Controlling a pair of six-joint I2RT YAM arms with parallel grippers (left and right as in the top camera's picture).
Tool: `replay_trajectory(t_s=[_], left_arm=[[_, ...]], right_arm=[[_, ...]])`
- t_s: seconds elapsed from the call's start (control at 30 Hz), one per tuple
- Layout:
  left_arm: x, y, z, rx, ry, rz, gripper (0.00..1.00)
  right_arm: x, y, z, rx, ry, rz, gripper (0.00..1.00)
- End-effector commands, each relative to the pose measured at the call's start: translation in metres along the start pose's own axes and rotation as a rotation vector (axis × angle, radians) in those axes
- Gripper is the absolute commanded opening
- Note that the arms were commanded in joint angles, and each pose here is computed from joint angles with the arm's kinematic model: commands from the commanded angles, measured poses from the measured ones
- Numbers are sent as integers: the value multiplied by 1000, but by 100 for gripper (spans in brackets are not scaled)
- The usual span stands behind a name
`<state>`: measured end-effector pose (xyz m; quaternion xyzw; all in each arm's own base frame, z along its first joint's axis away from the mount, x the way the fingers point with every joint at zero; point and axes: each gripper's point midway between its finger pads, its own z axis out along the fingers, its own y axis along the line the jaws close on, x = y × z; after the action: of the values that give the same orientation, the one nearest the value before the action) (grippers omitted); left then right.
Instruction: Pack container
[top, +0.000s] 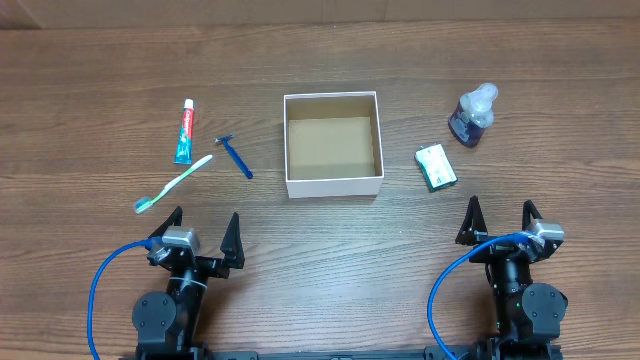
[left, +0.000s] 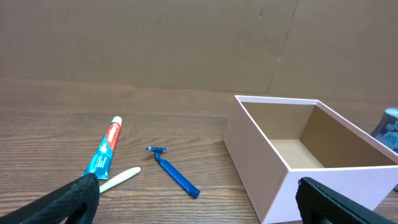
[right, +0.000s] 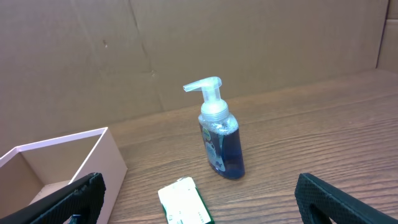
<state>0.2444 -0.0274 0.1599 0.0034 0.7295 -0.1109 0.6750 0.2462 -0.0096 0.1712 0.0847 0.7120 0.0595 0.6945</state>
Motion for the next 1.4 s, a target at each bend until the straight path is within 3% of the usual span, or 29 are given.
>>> replay_trajectory(t_s=[0.0,0.8,0.93,1.0,1.2,1.3,1.37], left_arm=[[-1,4,0,-16,-8,11,100],[-1,4,0,-17,-8,11,100],[-1,4,0,-17,-8,10,100],[-1,4,0,-16,-8,11,100],[-1,4,0,-16,-8,11,100],[-1,4,0,-17,-8,11,100],[-1,4,0,-16,-8,11,100]], right_arm=[[2,-2,0,4,-4,-3,100],[0,-1,0,-2,-8,-1,100],[0,21,-1,-124,11,187,100],[-21,43,-9,-240,-6,215,100],[-99,71,-33,-343,-100,213,100],[-126,85,-25,-352,9,149,100],[-126,88,-5,-319,202,171,100]])
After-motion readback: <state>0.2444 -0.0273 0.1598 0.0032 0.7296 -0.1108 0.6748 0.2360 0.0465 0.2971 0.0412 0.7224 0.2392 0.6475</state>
